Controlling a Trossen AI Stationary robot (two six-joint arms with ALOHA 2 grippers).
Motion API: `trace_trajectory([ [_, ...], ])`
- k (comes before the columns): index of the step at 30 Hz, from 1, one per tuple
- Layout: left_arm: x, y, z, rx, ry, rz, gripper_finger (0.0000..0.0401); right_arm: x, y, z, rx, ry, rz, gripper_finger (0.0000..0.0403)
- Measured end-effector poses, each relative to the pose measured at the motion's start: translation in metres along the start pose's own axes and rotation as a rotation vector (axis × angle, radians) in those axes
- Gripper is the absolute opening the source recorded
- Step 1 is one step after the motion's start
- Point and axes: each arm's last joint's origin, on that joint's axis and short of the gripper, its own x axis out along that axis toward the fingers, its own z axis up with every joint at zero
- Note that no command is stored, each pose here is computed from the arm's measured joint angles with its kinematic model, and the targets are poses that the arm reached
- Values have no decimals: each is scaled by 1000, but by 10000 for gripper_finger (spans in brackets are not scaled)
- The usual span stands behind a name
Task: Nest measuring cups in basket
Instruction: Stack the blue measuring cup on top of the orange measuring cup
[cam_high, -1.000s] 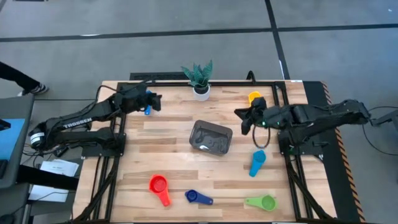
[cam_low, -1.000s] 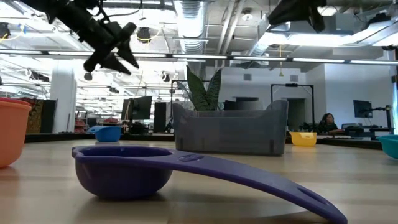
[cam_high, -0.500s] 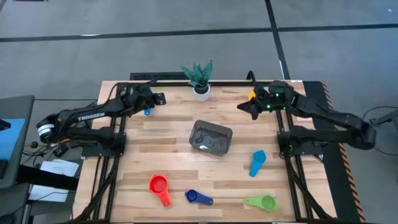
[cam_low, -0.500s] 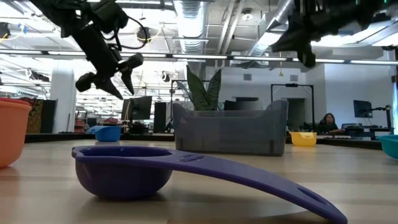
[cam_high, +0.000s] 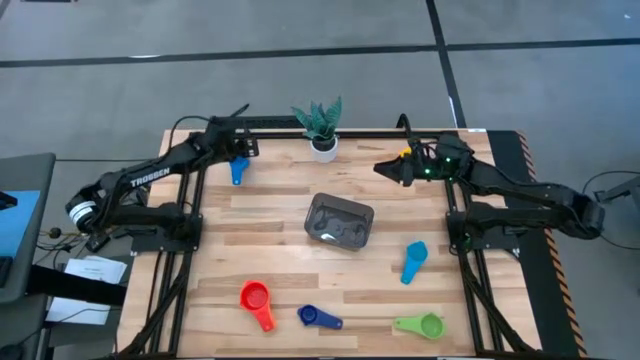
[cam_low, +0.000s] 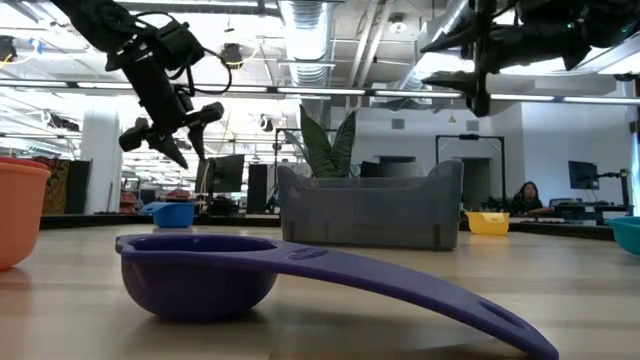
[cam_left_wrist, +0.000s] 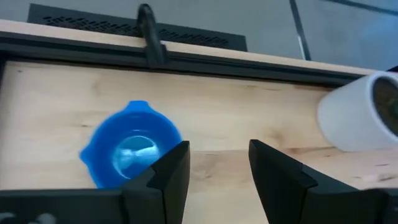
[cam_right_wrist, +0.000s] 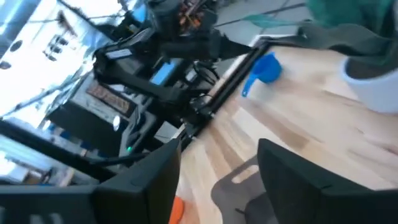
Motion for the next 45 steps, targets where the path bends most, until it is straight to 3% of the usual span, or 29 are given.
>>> trace_trajectory([
  [7,4,18,12,36,28,12,153,0,-11,-5,132,-37,-170,233],
  [18,29,30,23,43,178,51,153,0,-10,-4,184,-53,-170,178],
  [29,61,18,56,241,368,245,153,0,-10,-4,183,-55,-174,158],
  [45,93,38,51,364,521,325,153,0,-11,-4,184,-63,-184,154],
])
